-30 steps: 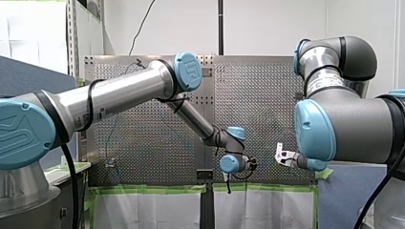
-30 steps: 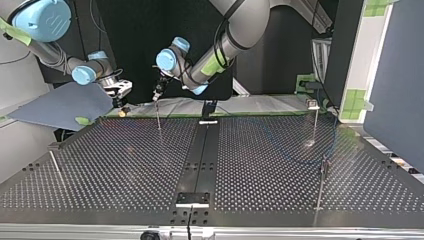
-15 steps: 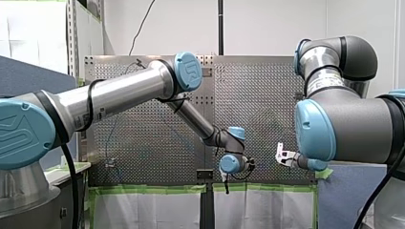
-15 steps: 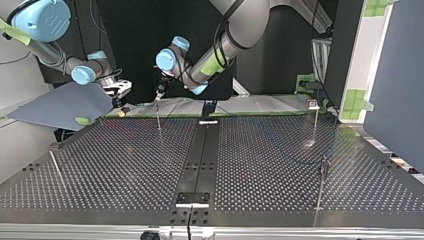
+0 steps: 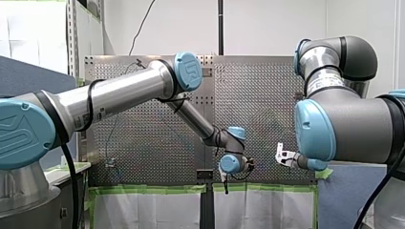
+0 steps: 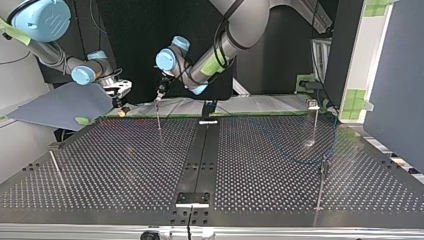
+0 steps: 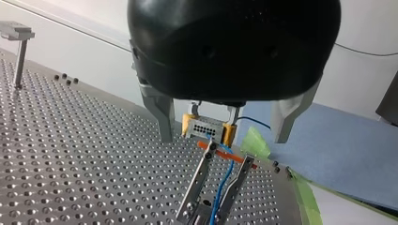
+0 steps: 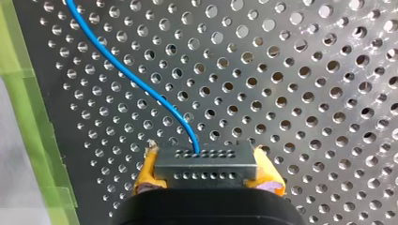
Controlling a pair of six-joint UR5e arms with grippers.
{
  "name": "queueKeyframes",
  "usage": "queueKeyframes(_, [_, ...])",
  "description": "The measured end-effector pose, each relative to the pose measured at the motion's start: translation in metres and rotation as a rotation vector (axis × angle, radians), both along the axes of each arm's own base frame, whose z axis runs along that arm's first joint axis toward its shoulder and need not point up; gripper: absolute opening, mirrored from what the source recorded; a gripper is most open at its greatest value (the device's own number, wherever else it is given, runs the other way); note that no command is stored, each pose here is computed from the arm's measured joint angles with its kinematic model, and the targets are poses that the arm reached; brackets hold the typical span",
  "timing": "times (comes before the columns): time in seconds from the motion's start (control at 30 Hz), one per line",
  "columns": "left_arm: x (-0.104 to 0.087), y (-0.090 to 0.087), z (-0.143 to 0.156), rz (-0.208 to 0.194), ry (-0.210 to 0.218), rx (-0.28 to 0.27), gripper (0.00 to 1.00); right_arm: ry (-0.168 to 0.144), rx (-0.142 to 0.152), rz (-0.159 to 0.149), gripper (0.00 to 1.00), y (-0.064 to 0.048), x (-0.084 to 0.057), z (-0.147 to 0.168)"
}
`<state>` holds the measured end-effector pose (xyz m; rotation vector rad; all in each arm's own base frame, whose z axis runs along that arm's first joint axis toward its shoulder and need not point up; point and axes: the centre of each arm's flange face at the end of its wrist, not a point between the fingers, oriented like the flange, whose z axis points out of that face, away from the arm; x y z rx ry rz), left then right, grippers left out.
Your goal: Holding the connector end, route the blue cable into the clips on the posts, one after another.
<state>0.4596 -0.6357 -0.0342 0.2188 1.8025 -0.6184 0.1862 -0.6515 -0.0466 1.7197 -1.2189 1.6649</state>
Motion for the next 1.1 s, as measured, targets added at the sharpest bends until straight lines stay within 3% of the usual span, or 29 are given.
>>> queueKeyframes(0.73, [0.002, 0.007, -0.002, 0.011, 0.023, 0.027, 1.00, 0.000, 0.002, 0.002, 0.00, 0.001, 0.001, 0.000])
queueKeyframes(1.1, [-0.013, 0.009, 0.006, 0.033, 0.022, 0.143, 1.00, 0.002, 0.000, 0.004, 0.00, 0.001, 0.003, 0.000])
